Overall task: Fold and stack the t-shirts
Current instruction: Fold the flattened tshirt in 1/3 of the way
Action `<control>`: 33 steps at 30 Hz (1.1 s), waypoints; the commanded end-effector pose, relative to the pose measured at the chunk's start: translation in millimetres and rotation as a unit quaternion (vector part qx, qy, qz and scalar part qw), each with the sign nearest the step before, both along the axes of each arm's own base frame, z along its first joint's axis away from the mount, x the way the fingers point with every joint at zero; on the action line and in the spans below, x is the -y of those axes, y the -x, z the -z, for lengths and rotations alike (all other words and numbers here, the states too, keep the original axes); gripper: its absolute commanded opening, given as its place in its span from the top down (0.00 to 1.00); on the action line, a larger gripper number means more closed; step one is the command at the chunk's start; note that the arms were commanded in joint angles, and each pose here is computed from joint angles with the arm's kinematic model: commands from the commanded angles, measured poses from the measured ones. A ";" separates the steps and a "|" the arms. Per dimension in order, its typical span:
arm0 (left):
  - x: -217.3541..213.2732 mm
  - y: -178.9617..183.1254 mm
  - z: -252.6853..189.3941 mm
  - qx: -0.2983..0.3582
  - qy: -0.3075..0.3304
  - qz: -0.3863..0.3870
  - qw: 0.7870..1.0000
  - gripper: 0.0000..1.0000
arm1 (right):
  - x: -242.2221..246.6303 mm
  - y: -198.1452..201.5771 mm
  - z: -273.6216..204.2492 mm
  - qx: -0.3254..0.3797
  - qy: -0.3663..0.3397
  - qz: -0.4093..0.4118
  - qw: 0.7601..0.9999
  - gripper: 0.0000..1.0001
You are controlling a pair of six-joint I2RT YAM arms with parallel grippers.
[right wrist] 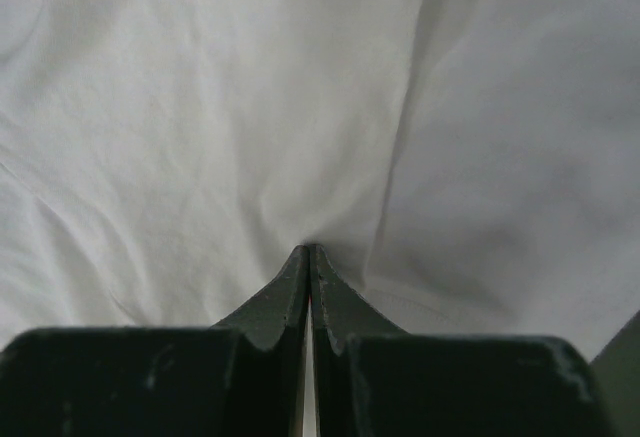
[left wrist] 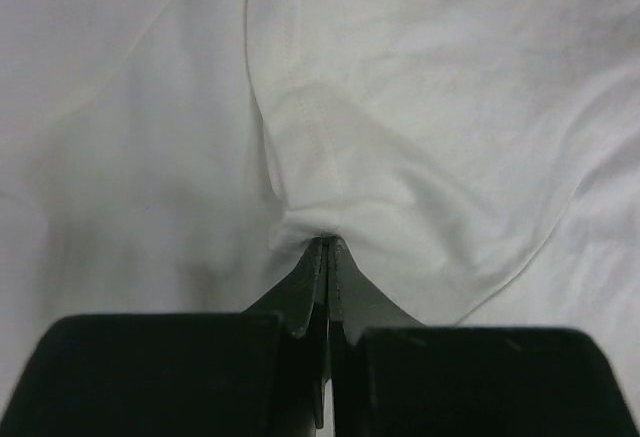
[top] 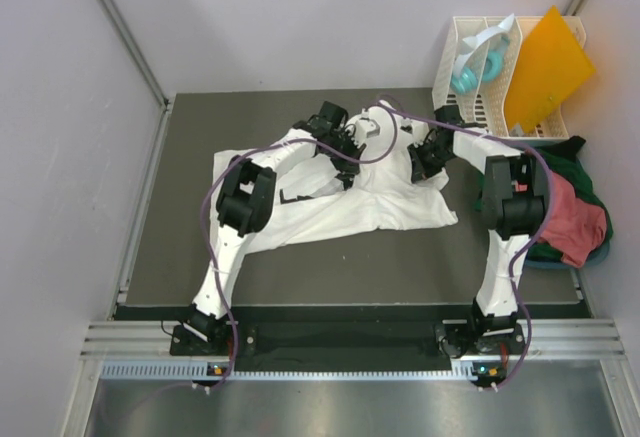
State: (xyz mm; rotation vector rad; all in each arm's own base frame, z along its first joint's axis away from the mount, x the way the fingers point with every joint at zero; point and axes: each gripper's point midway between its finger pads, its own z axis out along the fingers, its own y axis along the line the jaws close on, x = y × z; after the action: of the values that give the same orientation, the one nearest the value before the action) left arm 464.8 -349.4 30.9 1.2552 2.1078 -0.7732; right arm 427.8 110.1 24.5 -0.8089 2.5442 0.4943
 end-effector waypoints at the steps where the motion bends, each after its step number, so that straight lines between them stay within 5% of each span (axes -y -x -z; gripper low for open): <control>1: -47.4 -6.4 47.7 0.015 -0.140 -0.034 0.989 1.00 | -1.6 -2.2 20.4 -0.003 0.023 -0.015 1.000 1.00; 14: -89.2 -7.0 36.7 0.043 -0.235 -0.050 0.970 1.00 | -0.4 1.4 19.6 -0.001 0.025 -0.017 1.000 1.00; 27: -81.8 -12.4 -0.7 0.066 -0.191 -0.061 0.977 1.00 | 0.2 6.6 18.1 0.003 0.034 -0.021 0.999 1.00; 32: -94.0 -38.3 -42.9 0.141 -0.170 -0.129 0.967 0.56 | -0.6 2.5 12.3 0.012 0.035 -0.025 0.999 0.93; 33: -97.0 -47.4 -64.2 0.166 -0.157 -0.147 0.962 0.46 | -1.5 0.4 8.9 0.016 0.035 -0.026 0.999 0.83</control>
State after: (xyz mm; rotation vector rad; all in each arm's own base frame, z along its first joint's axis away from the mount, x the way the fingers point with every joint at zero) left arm 480.0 -290.6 35.3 1.2849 2.1830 -0.2721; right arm 428.0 111.2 24.4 -0.8376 2.5307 0.4724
